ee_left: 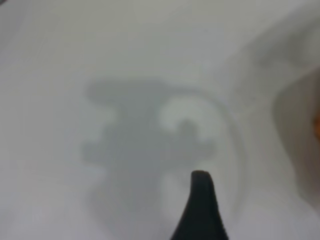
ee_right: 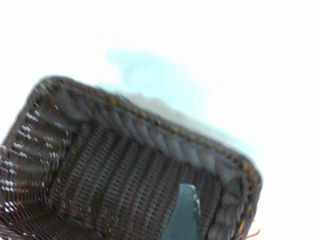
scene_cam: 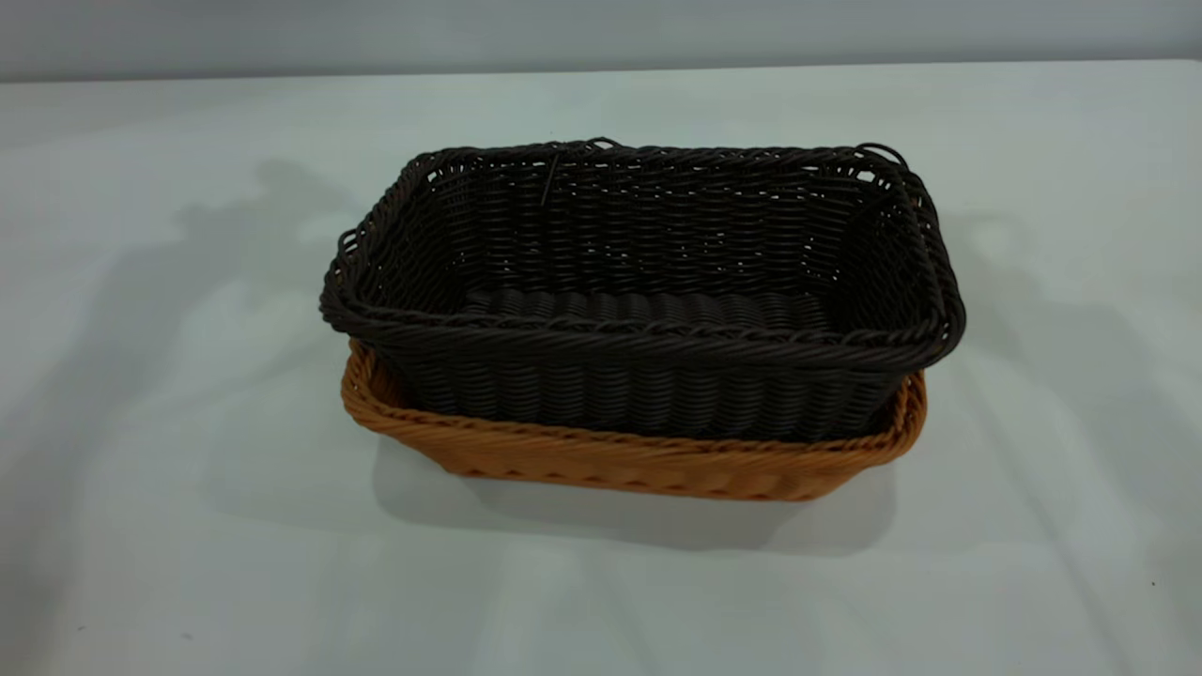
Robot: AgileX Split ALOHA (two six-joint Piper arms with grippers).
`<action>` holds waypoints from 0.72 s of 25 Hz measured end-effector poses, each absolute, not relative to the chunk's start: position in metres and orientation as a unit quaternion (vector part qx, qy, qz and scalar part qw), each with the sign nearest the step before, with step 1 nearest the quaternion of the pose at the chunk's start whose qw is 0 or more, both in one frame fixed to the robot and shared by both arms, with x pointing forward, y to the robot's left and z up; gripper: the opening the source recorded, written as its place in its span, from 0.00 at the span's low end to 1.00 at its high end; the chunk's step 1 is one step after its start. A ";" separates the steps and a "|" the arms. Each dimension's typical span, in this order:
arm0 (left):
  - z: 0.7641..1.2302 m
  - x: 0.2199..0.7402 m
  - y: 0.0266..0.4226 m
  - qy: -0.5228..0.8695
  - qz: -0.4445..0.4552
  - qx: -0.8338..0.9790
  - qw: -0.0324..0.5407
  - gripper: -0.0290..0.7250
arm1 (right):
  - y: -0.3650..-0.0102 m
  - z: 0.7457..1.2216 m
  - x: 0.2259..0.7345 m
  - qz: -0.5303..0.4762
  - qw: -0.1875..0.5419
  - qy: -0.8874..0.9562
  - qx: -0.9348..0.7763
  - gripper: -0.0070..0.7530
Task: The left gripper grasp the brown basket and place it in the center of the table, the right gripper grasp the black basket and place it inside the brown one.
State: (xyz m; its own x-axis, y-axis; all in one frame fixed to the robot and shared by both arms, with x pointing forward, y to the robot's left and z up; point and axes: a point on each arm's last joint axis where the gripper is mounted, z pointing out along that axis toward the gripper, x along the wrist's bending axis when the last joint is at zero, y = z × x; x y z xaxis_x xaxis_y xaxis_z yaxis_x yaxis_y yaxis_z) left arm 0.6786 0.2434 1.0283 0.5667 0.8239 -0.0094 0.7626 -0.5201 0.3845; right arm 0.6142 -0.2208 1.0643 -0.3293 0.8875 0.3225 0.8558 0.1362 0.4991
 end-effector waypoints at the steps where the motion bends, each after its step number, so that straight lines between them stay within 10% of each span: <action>1: 1.041 0.671 0.244 0.454 0.086 0.869 0.176 0.73 | -0.222 1.082 0.606 0.324 0.041 0.754 0.570 0.79; 18: 1.218 0.539 0.255 0.511 0.171 0.797 0.274 0.73 | -0.238 1.238 0.421 0.408 0.137 0.781 0.453 0.79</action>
State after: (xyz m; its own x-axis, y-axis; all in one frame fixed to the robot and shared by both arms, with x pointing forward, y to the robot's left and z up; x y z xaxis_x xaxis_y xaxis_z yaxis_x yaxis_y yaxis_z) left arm 0.5395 0.2546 1.2175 0.4201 0.9075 -0.0083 0.7202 -0.3277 0.6115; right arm 0.4208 -0.2375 1.2385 -0.5526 0.8186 0.1567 0.5956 0.2564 0.7613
